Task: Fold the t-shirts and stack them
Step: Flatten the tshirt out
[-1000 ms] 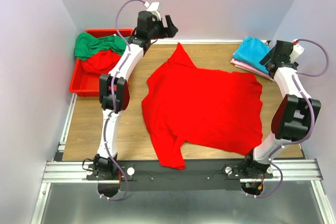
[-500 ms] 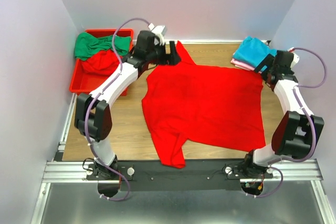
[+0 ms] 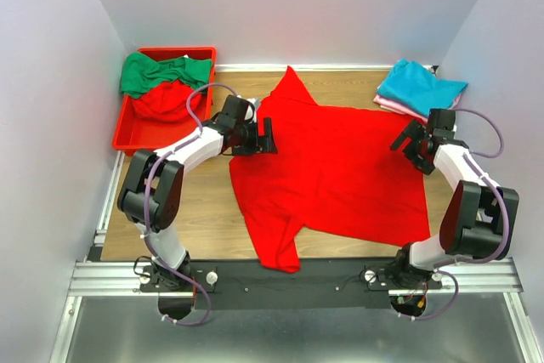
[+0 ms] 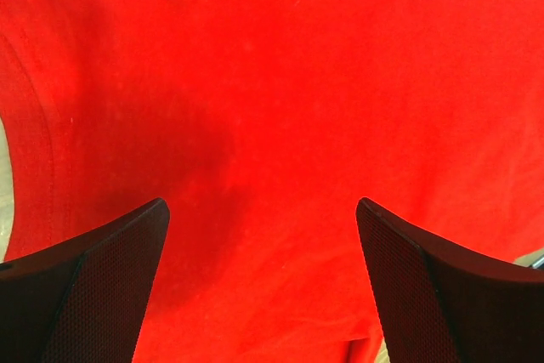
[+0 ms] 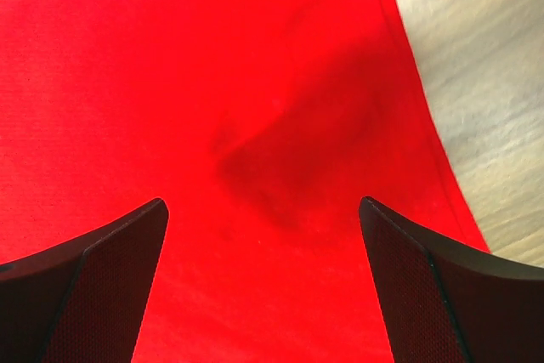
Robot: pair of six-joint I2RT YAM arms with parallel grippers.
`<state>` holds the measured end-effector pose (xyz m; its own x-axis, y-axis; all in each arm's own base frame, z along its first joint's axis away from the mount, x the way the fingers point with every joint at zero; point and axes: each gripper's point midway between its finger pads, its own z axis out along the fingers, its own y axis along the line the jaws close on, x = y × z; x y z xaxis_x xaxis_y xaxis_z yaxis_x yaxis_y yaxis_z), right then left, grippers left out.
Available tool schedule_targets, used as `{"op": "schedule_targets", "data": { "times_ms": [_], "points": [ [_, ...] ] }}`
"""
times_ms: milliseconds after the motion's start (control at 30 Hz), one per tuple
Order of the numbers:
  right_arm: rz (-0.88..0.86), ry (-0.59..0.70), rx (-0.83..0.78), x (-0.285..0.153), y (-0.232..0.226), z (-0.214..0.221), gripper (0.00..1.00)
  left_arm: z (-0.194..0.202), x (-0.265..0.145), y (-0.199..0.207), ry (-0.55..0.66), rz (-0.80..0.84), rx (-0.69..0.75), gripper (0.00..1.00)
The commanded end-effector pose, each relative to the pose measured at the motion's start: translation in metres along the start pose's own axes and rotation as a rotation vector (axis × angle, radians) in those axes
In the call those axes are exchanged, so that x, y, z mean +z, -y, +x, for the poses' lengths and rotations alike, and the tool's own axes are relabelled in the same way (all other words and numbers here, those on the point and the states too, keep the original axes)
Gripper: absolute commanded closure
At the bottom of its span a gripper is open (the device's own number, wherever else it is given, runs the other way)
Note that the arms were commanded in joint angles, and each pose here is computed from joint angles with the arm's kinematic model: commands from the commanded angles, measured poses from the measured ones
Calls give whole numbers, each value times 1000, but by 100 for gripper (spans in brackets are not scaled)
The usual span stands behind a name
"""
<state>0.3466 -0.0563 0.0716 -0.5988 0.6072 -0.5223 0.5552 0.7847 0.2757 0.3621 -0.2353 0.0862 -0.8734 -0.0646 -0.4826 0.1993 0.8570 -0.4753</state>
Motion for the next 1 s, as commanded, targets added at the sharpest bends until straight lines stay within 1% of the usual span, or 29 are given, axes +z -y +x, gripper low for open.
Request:
{"op": "schedule_targets", "data": {
  "times_ms": [0, 300, 500, 533, 567, 700, 967],
  "points": [
    [16, -92, 16, 3, 8, 30, 1, 6, 13, -9, -5, -20, 0, 2],
    [95, -196, 43, 23, 26, 60, 1, 26, 39, -39, -71, -109, -2, 2],
    [133, -244, 70, 37, 31, 69, 1, 21, 52, -47, -79, -142, 16, 2],
    [137, -247, 73, 38, 32, 69, 0, 14, 54, -47, -66, -145, 21, 2],
    [139, -249, 74, 40, 32, 69, 0, 16, 59, -51, -82, -157, 22, 2],
    [167, -249, 78, 52, 32, 61, 1, 3, 71, -58, -91, -189, 40, 2],
    [166, -246, 86, 72, 20, 39, 1, -47, 87, -71, -63, -222, 38, 2]
  ]
}}
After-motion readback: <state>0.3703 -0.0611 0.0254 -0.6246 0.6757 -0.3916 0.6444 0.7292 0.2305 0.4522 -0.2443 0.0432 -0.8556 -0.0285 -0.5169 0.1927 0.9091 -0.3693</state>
